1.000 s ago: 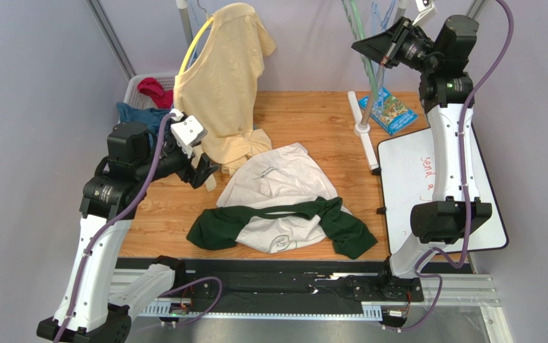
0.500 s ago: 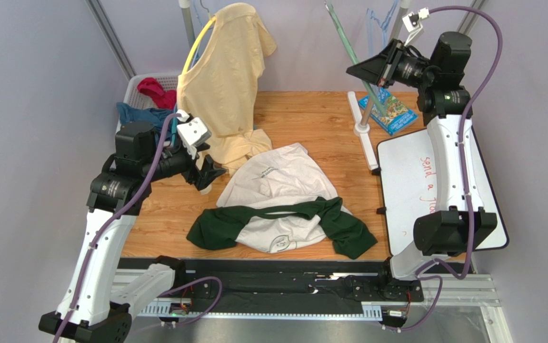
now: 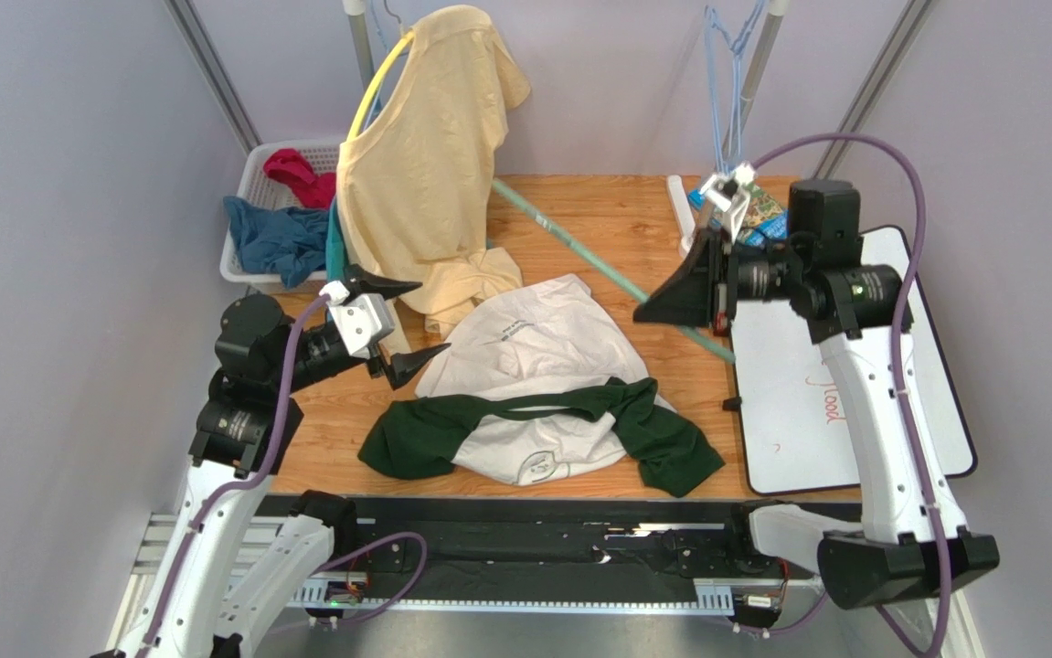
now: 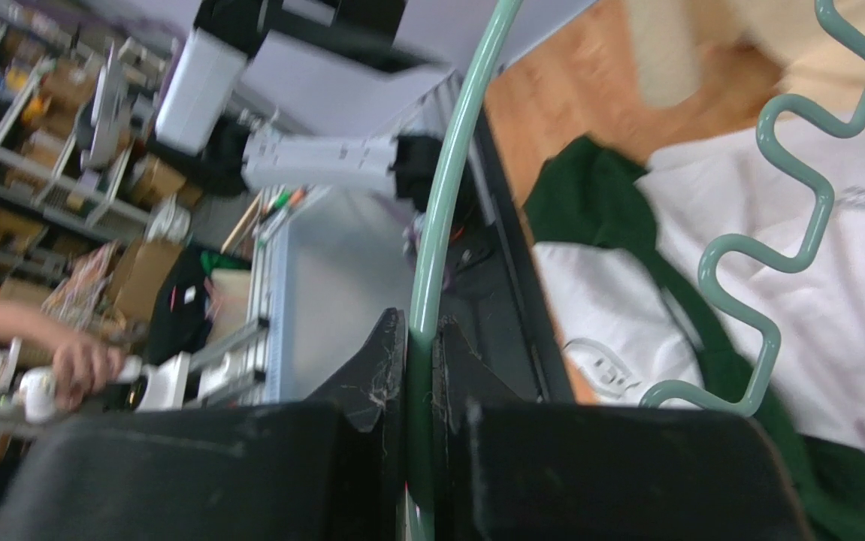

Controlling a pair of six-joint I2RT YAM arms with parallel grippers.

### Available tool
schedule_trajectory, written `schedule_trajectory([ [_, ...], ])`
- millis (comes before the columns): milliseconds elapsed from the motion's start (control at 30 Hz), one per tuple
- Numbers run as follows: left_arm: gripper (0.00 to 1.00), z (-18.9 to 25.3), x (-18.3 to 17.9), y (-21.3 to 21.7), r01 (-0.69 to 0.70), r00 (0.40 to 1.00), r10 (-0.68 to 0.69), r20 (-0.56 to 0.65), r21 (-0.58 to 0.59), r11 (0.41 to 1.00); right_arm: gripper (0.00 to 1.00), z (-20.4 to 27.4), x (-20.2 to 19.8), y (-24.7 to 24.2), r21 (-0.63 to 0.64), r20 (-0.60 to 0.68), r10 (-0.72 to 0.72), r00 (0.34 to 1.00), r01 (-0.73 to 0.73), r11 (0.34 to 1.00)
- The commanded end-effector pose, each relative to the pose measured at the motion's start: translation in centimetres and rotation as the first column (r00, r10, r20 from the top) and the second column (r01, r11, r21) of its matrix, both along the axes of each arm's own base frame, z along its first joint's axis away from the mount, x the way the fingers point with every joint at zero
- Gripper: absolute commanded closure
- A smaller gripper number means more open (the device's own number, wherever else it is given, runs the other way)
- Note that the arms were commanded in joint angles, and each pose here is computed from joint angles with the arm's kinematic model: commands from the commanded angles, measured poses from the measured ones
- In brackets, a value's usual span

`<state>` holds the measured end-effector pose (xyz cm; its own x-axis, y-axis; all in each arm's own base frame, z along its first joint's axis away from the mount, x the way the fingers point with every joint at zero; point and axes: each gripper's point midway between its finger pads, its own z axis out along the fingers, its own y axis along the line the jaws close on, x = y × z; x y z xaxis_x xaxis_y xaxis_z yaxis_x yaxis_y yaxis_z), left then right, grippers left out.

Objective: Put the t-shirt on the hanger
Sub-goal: Pick up the hanger from the clothesline, then place the T-shirt on the hanger.

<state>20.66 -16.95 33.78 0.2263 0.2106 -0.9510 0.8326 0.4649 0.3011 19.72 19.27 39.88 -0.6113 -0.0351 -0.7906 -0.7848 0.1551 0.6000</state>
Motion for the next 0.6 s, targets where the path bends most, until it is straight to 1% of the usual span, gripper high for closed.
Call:
schedule_trajectory([
  [0, 0.07, 3.8, 0.8, -1.4, 0.119, 0.956, -0.131, 0.263, 0.061, 0.991, 1.00, -2.7, -7.5, 1.2, -0.037, 0.091, 0.221, 0.971, -0.218, 0.975],
  [33, 0.07, 3.8, 0.9, -1.5, 0.129, 0.952, -0.144, 0.271, 0.072, 0.989, 1.00, -3.5, -9.0, 1.3, -0.065, 0.078, 0.252, 0.964, -0.248, 0.967],
  [67, 0.07, 3.9, 1.1, -1.5, 0.129, 0.943, -0.151, 0.298, 0.090, 0.987, 1.00, -4.1, -10.5, 1.8, -0.085, 0.109, 0.317, 0.942, -0.309, 0.947],
  [133, 0.07, 3.1, 0.5, -1.9, 0.177, 0.927, -0.212, 0.309, 0.136, 0.975, 1.00, -4.9, -11.3, 1.9, -0.109, 0.118, 0.336, 0.935, -0.324, 0.940],
  [167, 0.07, 3.0, 0.4, -1.9, 0.186, 0.914, -0.232, 0.334, 0.163, 0.969, 1.00, -5.4, -11.9, 1.8, -0.112, 0.108, 0.340, 0.934, -0.328, 0.938],
  [333, 0.07, 0.1, -0.7, -3.0, 0.260, 0.907, -0.316, 0.277, 0.220, 0.940, 1.00, -6.4, -12.9, 1.9, -0.125, 0.098, 0.377, 0.921, -0.364, 0.923],
  [367, 0.09, -1.0, -1.1, -3.2, 0.282, 0.915, -0.333, 0.228, 0.230, 0.931, 1.00, -6.6, -12.9, 1.9, -0.134, 0.095, 0.384, 0.919, -0.370, 0.919],
  [400, 0.11, -1.7, -1.5, -3.5, 0.303, 0.902, -0.364, 0.230, 0.262, 0.916, 1.00, -7.0, -12.9, 1.9, -0.158, 0.111, 0.390, 0.914, -0.372, 0.915],
  [467, 0.17, -4.1, -2.9, -4.5, 0.374, 0.890, -0.431, 0.145, 0.306, 0.875, 1.00, -7.1, -13.0, 2.0, -0.171, 0.115, 0.407, 0.906, -0.385, 0.907],
  [500, 0.20, -4.7, -3.3, -4.9, 0.389, 0.881, -0.452, 0.139, 0.330, 0.860, 1.00, -7.1, -12.8, 2.1, -0.177, 0.116, 0.411, 0.904, -0.388, 0.904],
  [533, 0.24, -5.8, -2.9, -5.0, 0.376, 0.892, -0.438, 0.113, 0.353, 0.857, 1.00, -7.1, -12.9, 2.2, -0.181, 0.119, 0.418, 0.900, -0.395, 0.901],
  [567, 0.36, -6.2, -3.5, -5.5, 0.399, 0.883, -0.459, 0.098, 0.358, 0.844, 1.00, -7.2, -13.0, 2.3, -0.185, 0.114, 0.430, 0.895, -0.406, 0.895],
])
